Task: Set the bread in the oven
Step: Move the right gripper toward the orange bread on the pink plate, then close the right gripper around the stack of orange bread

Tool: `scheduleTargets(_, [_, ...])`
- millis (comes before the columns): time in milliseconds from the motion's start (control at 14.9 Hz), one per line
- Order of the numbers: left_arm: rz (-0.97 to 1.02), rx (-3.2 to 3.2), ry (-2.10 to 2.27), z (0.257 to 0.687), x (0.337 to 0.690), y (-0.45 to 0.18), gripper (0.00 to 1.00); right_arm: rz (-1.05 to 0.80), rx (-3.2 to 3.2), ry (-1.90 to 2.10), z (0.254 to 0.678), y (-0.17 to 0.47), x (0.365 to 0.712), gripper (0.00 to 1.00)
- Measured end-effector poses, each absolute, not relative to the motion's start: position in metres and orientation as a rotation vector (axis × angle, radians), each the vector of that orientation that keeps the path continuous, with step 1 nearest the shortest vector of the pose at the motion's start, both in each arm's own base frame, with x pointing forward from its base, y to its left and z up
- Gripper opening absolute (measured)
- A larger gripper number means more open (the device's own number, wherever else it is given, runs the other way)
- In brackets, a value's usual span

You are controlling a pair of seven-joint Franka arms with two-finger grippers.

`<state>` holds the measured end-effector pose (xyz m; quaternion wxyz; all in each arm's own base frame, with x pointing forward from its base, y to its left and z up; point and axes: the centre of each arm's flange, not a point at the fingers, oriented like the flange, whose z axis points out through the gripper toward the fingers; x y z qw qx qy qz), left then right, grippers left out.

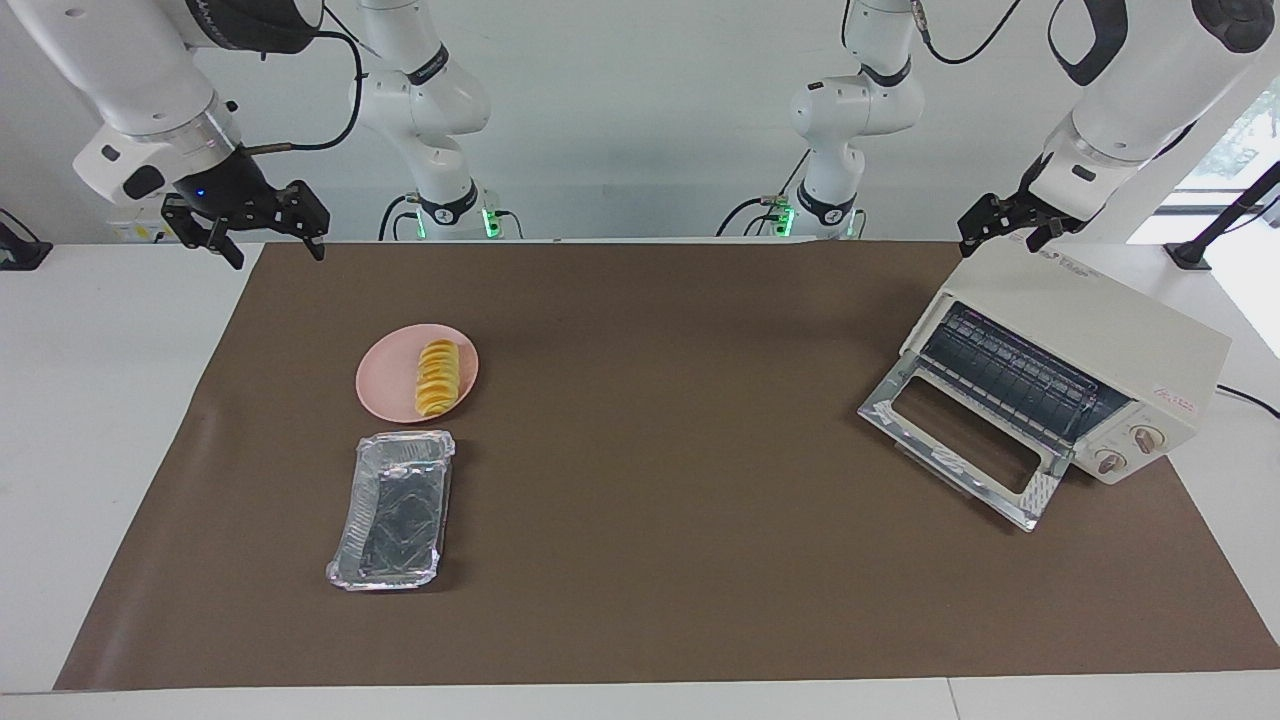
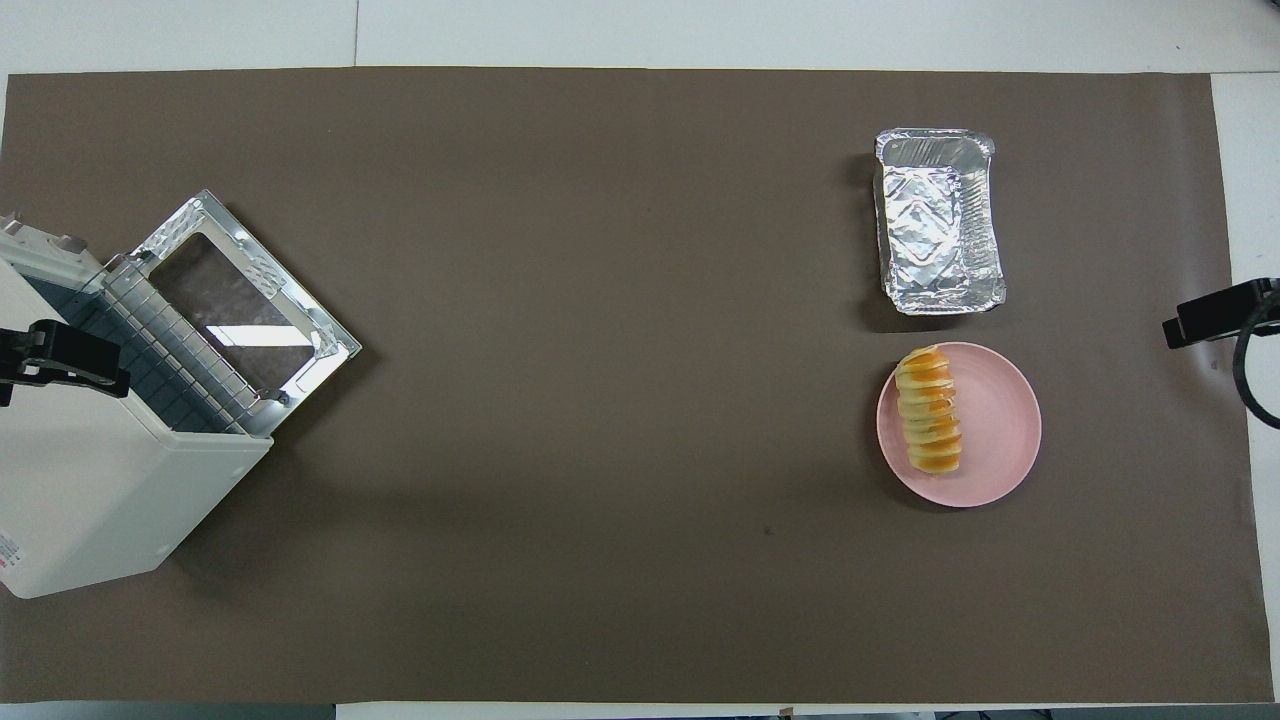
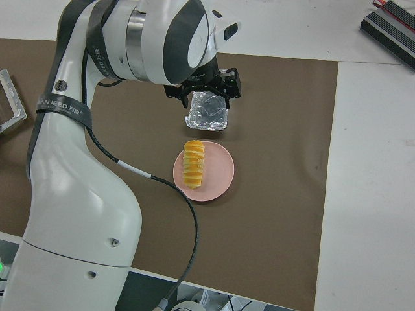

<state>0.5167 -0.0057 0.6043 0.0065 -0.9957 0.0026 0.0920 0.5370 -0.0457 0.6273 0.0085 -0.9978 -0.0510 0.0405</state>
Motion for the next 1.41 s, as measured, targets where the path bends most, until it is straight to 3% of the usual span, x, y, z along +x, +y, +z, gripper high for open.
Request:
scheduleTargets(671, [0.288,-3.115,0.008,0.604,0.517,-0.006,1.0,0.15,-3.114,-0.182,0.607,-0.037,0.531,1.0])
scheduleTargets(1140, [0.288,-3.115,0.008,0.604,0.517,-0.006,1.0,0.068,-3.126,-0.256,0.486,0.035,0.49,1.0])
scheduleTargets(1409, [0.288,-3.115,0.008,0.604,0.517,-0.006,1.0,0.002,-3.127,-0.259,0.418,0.04,0.49,1.0])
